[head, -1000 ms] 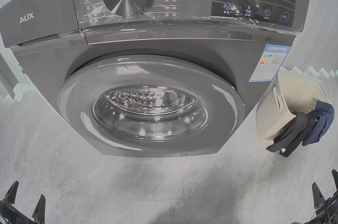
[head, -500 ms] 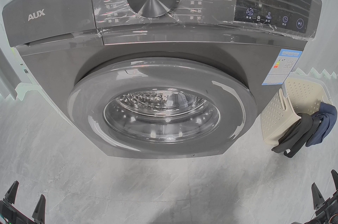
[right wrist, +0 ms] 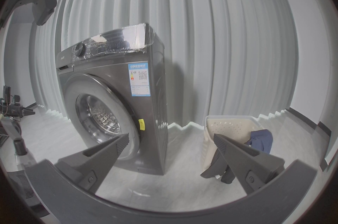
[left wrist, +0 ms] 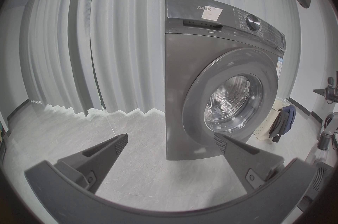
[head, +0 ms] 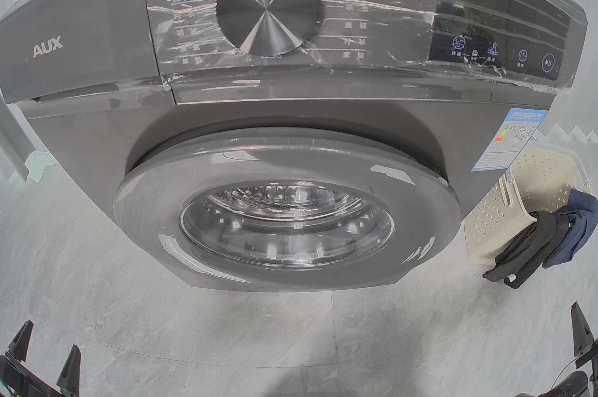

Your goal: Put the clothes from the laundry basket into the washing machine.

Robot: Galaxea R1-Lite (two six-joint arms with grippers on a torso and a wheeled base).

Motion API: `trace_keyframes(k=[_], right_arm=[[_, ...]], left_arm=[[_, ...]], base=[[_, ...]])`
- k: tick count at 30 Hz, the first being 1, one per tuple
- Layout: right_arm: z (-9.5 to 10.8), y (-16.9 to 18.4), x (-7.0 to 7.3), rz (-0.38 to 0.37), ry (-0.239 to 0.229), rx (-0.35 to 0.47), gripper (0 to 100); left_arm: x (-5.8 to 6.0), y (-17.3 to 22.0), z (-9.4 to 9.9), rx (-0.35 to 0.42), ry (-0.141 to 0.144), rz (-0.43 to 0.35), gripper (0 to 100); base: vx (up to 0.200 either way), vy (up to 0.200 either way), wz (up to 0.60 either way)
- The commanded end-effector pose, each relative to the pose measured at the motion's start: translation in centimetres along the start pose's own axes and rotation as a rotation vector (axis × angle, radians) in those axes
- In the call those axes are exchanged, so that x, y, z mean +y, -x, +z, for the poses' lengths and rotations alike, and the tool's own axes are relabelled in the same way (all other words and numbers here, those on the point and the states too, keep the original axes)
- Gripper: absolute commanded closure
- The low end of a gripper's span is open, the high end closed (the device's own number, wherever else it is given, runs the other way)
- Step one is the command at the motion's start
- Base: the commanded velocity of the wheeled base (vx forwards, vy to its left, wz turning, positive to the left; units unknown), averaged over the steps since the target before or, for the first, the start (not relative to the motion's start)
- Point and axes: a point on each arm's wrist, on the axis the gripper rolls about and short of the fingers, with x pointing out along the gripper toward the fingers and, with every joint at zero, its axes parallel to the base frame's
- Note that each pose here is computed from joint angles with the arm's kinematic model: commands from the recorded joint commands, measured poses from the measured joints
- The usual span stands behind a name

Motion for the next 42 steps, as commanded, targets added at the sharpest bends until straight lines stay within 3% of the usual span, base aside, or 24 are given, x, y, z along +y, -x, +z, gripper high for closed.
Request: trace_keyframes(k=[1, 3, 4, 7, 10, 14, 15, 17, 20, 26, 31, 42], right_arm=[[1.0, -2.9, 0.0, 0.123, -0.016, 0.207, 0], [1.0, -3.3, 0.1, 0.163, -0.019, 0.244, 0], [0.8, -4.6, 0.3, 0.278, -0.014, 0.333, 0], [1.1, -6.4, 0.7, 0.416, -0.034, 0.401, 0], [2.0, -8.9, 1.2, 0.465, -0.042, 0.409, 0], [2.6, -10.4, 1.6, 0.483, -0.048, 0.396, 0], [3.0, -13.1, 2.4, 0.507, -0.088, 0.397, 0], [3.0, -14.5, 3.0, 0.503, -0.117, 0.404, 0], [2.7, -15.7, 3.9, 0.494, -0.141, 0.404, 0], [1.7, -17.0, 6.0, 0.567, -0.186, 0.446, 0], [0.9, -18.6, 6.6, 0.545, -0.182, 0.419, 0], [0.9, -20.3, 8.2, 0.586, -0.178, 0.419, 0]], left_arm=[[0.0, 0.0, -0.5, -0.002, -0.002, 0.001, 0], [0.0, 0.0, -0.5, -0.002, -0.003, -0.001, 0], [0.0, 0.0, -0.5, -0.002, -0.005, -0.001, 0], [0.0, 0.0, -0.5, -0.002, -0.005, -0.001, 0], [0.0, 0.0, -0.5, -0.002, -0.005, -0.001, 0], [0.0, 0.0, -0.5, -0.002, -0.005, -0.001, 0], [0.0, 0.0, -0.5, -0.002, -0.005, -0.001, 0], [0.0, 0.0, -0.5, -0.002, -0.003, -0.001, 0], [0.0, 0.0, -0.5, -0.002, -0.003, -0.001, 0], [0.0, 0.0, -0.5, -0.002, -0.002, -0.001, 0], [0.0, 0.0, -0.5, -0.002, -0.002, -0.001, 0], [0.0, 0.0, -0.5, -0.002, -0.002, -0.002, 0]], base=[[0.000, 0.000, 0.00], [0.000, 0.000, 0.00], [0.000, 0.000, 0.00], [0.000, 0.000, 0.00], [0.000, 0.000, 0.00], [0.000, 0.000, 0.00], [0.000, 0.000, 0.00], [0.000, 0.000, 0.00], [0.000, 0.000, 0.00], [0.000, 0.000, 0.00], [0.000, 0.000, 0.00], [0.000, 0.000, 0.00]])
